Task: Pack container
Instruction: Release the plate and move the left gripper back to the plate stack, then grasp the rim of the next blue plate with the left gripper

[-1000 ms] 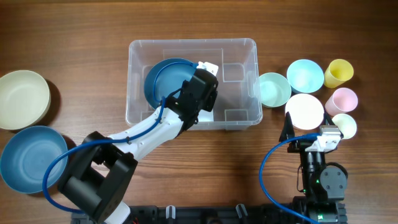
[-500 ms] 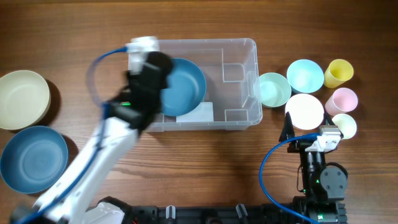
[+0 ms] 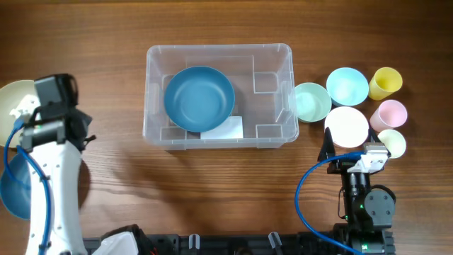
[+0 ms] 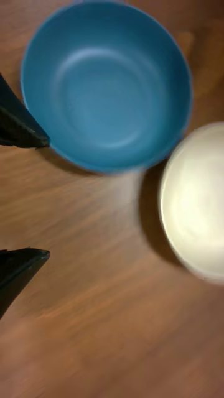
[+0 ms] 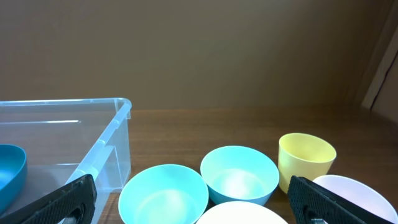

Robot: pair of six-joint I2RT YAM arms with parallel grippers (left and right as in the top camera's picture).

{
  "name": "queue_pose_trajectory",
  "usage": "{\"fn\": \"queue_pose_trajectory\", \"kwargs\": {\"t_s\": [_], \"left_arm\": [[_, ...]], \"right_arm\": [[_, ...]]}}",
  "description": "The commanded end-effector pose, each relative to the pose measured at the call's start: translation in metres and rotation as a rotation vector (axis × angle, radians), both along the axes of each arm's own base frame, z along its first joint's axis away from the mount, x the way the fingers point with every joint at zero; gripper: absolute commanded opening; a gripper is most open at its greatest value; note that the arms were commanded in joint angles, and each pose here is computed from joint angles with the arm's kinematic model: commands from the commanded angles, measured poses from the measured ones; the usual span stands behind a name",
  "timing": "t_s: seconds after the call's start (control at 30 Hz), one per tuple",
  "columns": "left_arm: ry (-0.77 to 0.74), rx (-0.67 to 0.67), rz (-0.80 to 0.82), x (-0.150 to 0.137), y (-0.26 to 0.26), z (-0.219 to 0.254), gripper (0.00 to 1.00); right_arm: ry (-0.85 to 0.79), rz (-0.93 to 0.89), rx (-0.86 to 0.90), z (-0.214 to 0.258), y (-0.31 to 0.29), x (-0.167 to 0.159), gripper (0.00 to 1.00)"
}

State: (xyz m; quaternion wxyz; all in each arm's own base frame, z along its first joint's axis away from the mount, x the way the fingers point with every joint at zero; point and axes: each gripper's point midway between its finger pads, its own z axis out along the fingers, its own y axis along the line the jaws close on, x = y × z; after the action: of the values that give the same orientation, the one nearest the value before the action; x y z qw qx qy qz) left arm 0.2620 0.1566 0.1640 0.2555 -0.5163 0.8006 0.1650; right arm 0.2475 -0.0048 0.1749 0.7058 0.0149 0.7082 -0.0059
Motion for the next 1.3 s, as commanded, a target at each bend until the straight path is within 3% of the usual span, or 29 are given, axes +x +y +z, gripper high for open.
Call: {"fn": "queue_pose_trajectory", "kwargs": {"t_s": [0.0,0.2,0.53,0.93,1.27], "left_arm": [[0.07,-0.067,0.107,-0.017,0.017,-0.024,0.52],[0.168,-0.097,0.145,-0.029,0.026,-0.046,0.52],[0.25,-0.112,0.1,-0.022,0.03,-0.076,0.51],[0.208,-0.115,0.075,-0.014,0.031,-0.101,0.52],[0.211,-0.139,0.144,-0.036,0.041,-0.12,0.54]], "right_arm": [[-0.005,0.01,-0.01,0.0,0.001,0.0,1.0],[-0.005,0.01,-0.01,0.0,0.001,0.0,1.0],[-0.005,0.01,-0.01,0.0,0.001,0.0,1.0],[-0.005,0.009,-0.01,0.0,0.001,0.0,1.0],[-0.005,0.01,-0.01,0.0,0.001,0.0,1.0]]}}
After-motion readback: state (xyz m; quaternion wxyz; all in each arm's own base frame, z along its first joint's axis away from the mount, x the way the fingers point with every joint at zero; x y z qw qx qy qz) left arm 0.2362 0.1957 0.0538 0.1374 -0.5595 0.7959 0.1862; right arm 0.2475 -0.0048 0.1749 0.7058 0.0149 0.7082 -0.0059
